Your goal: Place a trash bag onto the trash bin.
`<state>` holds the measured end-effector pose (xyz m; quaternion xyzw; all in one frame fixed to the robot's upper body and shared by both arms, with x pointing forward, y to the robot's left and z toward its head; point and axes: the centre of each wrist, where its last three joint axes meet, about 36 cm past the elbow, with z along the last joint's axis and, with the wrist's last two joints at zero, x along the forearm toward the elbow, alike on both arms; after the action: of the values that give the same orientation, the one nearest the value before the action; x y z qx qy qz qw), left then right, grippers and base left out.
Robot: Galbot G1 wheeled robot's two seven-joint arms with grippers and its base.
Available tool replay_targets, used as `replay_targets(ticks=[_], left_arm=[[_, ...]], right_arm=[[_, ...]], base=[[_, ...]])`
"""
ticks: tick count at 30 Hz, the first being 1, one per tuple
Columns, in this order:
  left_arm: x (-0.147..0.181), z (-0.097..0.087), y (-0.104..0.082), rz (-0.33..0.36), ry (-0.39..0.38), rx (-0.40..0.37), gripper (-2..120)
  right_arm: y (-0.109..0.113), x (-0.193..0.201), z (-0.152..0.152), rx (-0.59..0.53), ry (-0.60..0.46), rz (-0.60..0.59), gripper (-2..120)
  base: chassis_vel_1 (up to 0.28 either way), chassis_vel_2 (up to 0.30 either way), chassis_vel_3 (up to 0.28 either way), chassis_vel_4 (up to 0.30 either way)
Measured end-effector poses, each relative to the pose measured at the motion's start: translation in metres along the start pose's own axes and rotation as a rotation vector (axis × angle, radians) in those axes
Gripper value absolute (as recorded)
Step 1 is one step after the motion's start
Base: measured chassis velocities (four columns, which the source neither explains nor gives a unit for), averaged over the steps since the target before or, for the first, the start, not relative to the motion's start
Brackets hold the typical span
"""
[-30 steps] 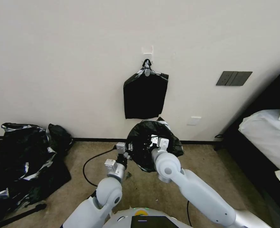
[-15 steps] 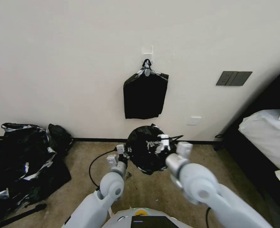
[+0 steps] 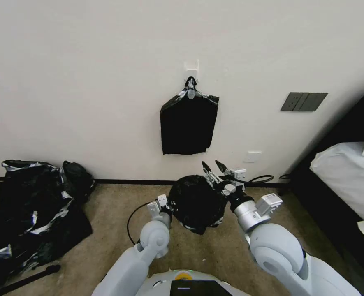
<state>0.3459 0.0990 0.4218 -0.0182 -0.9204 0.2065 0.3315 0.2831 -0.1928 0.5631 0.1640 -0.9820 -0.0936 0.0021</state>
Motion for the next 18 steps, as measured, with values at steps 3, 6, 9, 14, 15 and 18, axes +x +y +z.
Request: replay_targets(ticks=[3,6,9,14,15,18], left_arm=[[-0.005,0.008,-0.002,-0.019,0.024,-0.006,1],[-0.008,0.015,-0.005,-0.029,0.034,-0.017,1],[-0.012,0.022,-0.008,-0.035,0.046,-0.024,1],[-0.016,0.025,-0.007,-0.045,0.053,-0.024,1],[-0.016,0.026,-0.007,-0.046,0.055,-0.024,1],[-0.017,0.027,-0.007,-0.049,0.059,-0.023,1]], right_arm=[[0.001,-0.002,-0.001,-0.006,-0.012,0.001,73],[0.001,-0.003,-0.002,-0.011,-0.018,0.004,83],[0.001,-0.003,-0.001,-0.015,-0.015,0.01,96],[0.001,-0.003,-0.001,-0.018,-0.011,0.012,100],[0.001,-0.003,-0.001,-0.02,-0.008,0.012,100],[0.001,-0.003,0.0,-0.025,-0.003,0.012,100]], base=[[0.0,0.0,0.0,0.0],[0.0,0.0,0.0,0.0],[0.0,0.0,0.0,0.0],[0.0,0.0,0.0,0.0],[0.0,0.0,0.0,0.0],[0.0,0.0,0.0,0.0]])
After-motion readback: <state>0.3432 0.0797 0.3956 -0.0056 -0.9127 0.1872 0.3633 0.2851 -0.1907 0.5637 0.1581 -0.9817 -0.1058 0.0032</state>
